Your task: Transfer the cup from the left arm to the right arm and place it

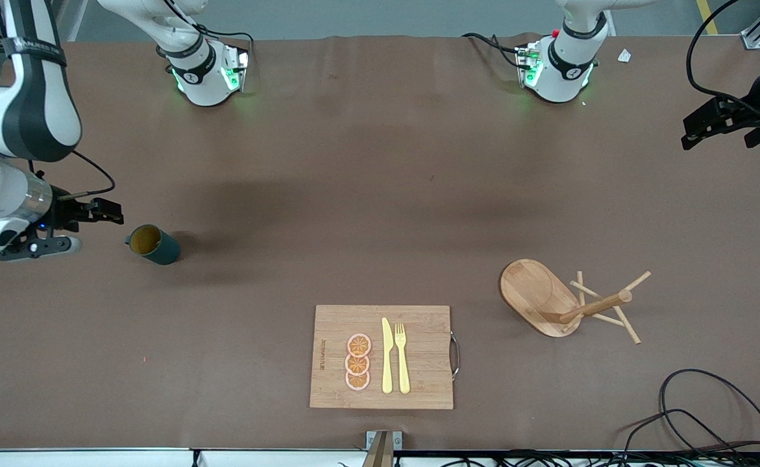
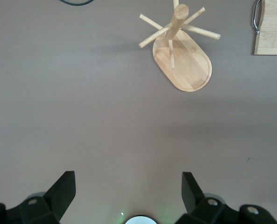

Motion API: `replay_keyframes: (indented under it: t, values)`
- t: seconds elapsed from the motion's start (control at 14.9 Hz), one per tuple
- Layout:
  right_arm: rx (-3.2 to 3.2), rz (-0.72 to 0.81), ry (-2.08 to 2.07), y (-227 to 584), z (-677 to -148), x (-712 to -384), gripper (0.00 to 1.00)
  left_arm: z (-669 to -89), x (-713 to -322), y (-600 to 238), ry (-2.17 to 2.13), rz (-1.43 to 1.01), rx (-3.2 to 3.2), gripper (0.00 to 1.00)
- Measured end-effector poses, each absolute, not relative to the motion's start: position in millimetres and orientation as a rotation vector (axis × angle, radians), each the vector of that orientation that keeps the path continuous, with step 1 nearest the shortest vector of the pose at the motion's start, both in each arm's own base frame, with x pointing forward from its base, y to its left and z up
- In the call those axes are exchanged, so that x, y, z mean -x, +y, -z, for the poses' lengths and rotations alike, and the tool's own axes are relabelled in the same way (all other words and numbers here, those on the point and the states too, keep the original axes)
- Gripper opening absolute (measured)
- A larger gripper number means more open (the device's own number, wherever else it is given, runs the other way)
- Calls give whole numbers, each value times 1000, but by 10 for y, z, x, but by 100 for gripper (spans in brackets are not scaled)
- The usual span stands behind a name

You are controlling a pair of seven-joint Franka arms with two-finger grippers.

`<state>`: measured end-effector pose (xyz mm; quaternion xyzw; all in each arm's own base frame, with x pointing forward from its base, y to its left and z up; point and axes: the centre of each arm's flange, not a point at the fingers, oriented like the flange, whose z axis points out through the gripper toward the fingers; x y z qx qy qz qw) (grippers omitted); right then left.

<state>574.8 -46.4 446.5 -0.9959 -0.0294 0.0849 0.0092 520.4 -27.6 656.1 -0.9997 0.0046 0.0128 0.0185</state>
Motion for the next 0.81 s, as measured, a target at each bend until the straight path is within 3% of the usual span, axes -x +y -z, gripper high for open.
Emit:
replay_keyframes:
  t: [0.47,0.81]
  values:
    - [3117,-223,-20,-392,-5583,-5821,100,-6596,-5193,-597,110,-7,3103,100]
    - [3128,-210,-36,-339,-5694,-5836,100,-6603,-5195,-656,126,7,3105,100]
